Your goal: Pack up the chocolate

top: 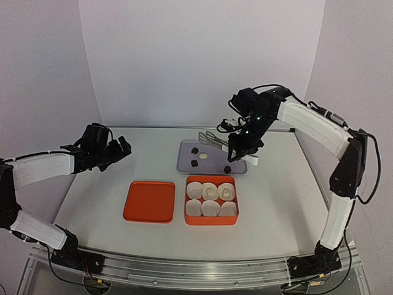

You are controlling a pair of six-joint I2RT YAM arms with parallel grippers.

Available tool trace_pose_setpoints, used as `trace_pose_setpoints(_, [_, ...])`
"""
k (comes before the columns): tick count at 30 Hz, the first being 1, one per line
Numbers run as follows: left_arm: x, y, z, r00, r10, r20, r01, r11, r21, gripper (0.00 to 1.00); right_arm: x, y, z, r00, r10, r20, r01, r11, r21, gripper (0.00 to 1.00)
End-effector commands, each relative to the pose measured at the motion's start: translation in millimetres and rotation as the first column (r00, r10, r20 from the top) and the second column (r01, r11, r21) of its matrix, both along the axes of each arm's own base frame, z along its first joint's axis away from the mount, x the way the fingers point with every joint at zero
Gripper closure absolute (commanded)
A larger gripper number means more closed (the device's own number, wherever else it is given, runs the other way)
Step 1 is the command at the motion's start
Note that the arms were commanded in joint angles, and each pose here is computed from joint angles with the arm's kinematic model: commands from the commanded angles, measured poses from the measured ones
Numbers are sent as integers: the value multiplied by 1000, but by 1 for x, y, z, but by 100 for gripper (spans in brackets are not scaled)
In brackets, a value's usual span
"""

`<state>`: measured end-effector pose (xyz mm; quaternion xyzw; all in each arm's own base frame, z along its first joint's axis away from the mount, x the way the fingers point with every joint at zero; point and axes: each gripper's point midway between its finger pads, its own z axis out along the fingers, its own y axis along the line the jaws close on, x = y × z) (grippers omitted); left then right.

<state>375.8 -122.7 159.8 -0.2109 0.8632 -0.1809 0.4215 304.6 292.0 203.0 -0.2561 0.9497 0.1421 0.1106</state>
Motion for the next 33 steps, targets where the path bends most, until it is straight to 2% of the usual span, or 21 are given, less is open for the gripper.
trace_pose_setpoints(1, [7,6,25,998,26,52,-27,999,18,0,44,-8,-11,933,341,114,-340,940,-30,72])
trace_pose_setpoints(6, [2,13,29,997,46,66,-47,999,27,0,102,-34,-29,924,363,124,-373,924,78,73])
trace_pose_setpoints(10, [0,19,31,996,70,63,-73,997,41,0,128,-45,-54,887,439,146,-448,893,39,72])
trace_pose_setpoints(20, [5,23,26,994,103,25,-104,992,76,0,140,-50,-89,841,526,129,-531,847,10,68])
trace_pose_setpoints(33, [9,19,20,996,92,2,-91,993,77,0,154,-61,-119,849,521,82,-516,853,-74,62])
